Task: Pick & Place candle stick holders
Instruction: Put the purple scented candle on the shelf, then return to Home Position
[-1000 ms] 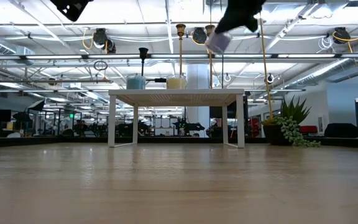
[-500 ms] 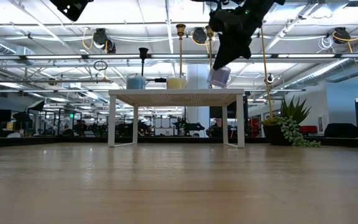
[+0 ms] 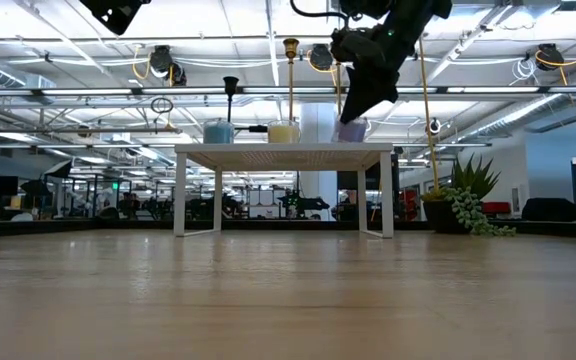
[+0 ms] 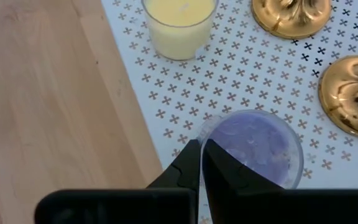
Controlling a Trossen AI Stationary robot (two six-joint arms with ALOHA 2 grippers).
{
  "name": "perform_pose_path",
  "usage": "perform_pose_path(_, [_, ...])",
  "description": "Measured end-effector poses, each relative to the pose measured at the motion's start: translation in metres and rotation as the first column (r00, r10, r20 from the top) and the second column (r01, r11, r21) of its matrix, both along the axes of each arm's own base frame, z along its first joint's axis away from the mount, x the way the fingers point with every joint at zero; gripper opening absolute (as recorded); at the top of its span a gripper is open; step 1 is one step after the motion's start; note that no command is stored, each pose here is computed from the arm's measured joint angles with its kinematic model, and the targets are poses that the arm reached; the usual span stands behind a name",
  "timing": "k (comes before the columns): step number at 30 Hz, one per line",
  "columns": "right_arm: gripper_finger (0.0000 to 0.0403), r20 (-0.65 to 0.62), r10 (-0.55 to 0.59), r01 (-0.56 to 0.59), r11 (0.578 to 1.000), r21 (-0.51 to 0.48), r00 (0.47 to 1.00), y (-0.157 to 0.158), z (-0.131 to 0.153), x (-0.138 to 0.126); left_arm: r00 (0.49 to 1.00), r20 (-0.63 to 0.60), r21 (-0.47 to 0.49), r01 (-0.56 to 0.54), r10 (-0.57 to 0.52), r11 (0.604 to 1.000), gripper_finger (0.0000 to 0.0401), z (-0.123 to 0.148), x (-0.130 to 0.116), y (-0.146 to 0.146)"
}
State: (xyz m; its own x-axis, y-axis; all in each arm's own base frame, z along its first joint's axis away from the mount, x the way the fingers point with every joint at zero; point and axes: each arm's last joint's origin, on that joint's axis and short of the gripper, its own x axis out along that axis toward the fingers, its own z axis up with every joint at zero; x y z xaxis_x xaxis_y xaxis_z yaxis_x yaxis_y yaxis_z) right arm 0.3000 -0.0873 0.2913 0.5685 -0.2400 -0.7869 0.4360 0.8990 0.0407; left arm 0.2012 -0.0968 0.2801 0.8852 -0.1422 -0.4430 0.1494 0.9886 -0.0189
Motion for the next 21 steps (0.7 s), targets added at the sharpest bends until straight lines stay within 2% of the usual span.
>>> perform_pose_path(12, [0.0011,-0.019,0.033,-0.033,0.999,-0.033,0.999,-0.0027,-0.0005,-0.0012,1.000,0.000,0.000,0.000,0.000,1.000,0.0111,0.0000,0.0000,0.0000])
perform_pose_path(18, [0.0068,-0.029,0.029,-0.030,0.999,-0.034,0.999,-0.0028,-0.0019,-0.0016,1.000,0.000,0.002,0.001,-0.001,1.000,0.0111,0.0000,0.0000,0.0000])
perform_pose_path(21, [0.0096,-0.030,0.003,-0.005,0.998,-0.069,1.000,-0.0040,-0.0013,-0.0013,1.000,0.000,0.003,0.002,-0.002,1.000,0.0111,0.0000,0.0000,0.0000])
